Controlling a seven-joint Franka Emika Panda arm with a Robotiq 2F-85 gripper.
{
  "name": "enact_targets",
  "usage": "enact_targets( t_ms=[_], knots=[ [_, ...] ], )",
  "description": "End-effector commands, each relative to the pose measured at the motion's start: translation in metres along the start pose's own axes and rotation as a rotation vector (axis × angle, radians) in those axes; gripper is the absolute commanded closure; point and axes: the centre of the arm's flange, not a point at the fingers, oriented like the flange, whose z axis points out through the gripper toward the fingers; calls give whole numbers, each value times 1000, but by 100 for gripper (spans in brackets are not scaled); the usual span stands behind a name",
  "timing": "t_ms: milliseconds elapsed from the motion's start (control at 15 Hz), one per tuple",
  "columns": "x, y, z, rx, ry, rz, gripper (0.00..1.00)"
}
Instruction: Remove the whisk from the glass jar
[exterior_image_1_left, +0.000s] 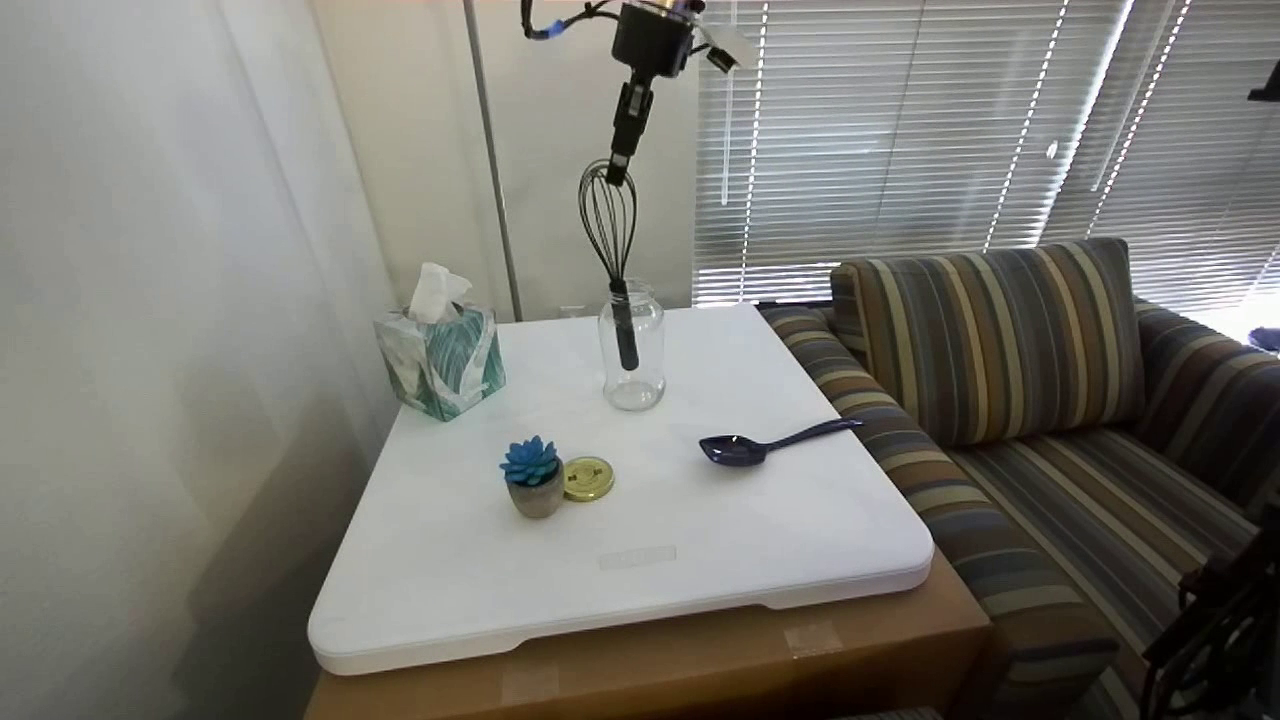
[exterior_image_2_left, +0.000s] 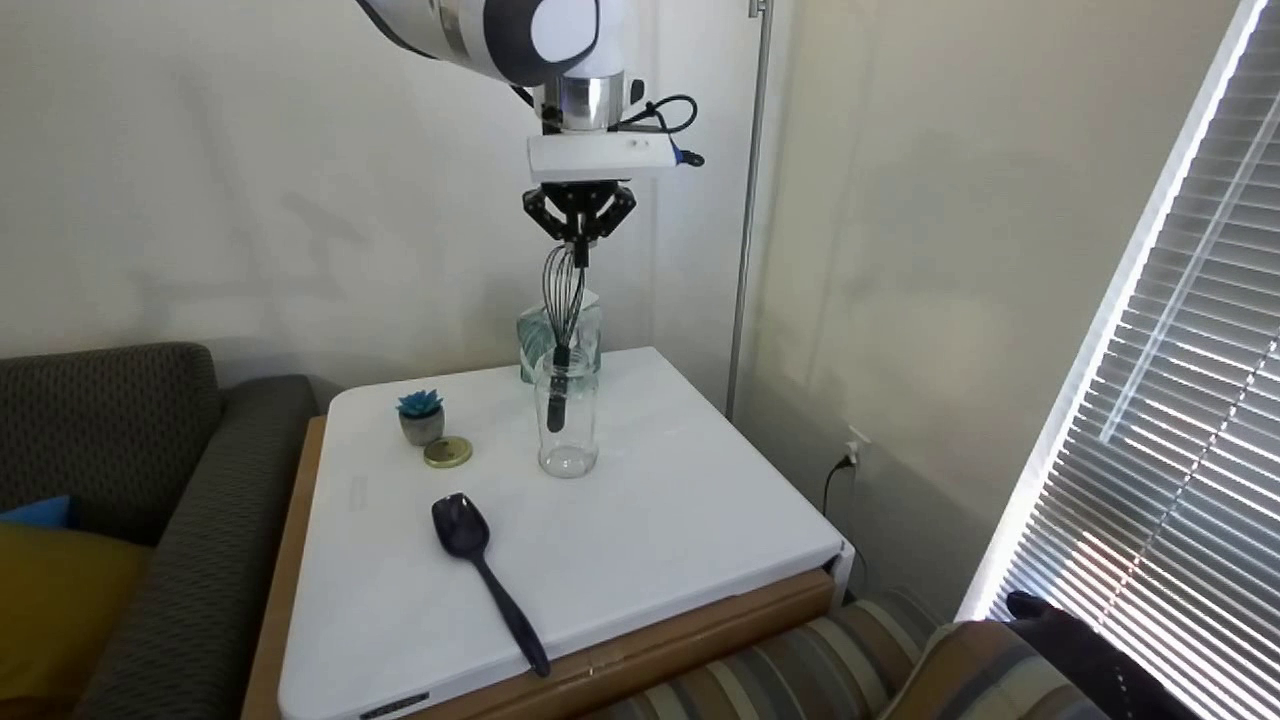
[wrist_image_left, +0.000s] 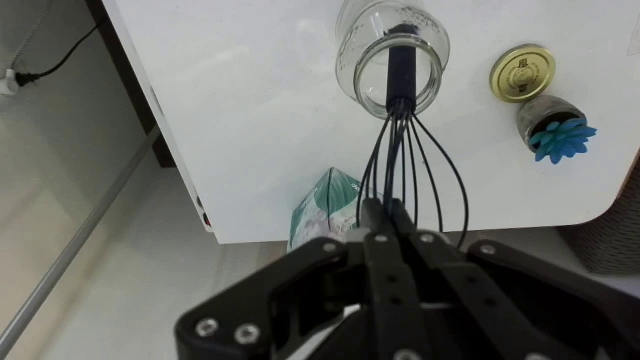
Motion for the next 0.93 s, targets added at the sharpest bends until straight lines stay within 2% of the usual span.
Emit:
enact_targets(
  t_ms=[0,400,867],
  knots=[
    [1,-11,-27,-54,-17,-20,99],
    [13,-16,-68,-122,-28,-39,99],
    [22,-21,-122,-161,17,-40,99]
  ],
)
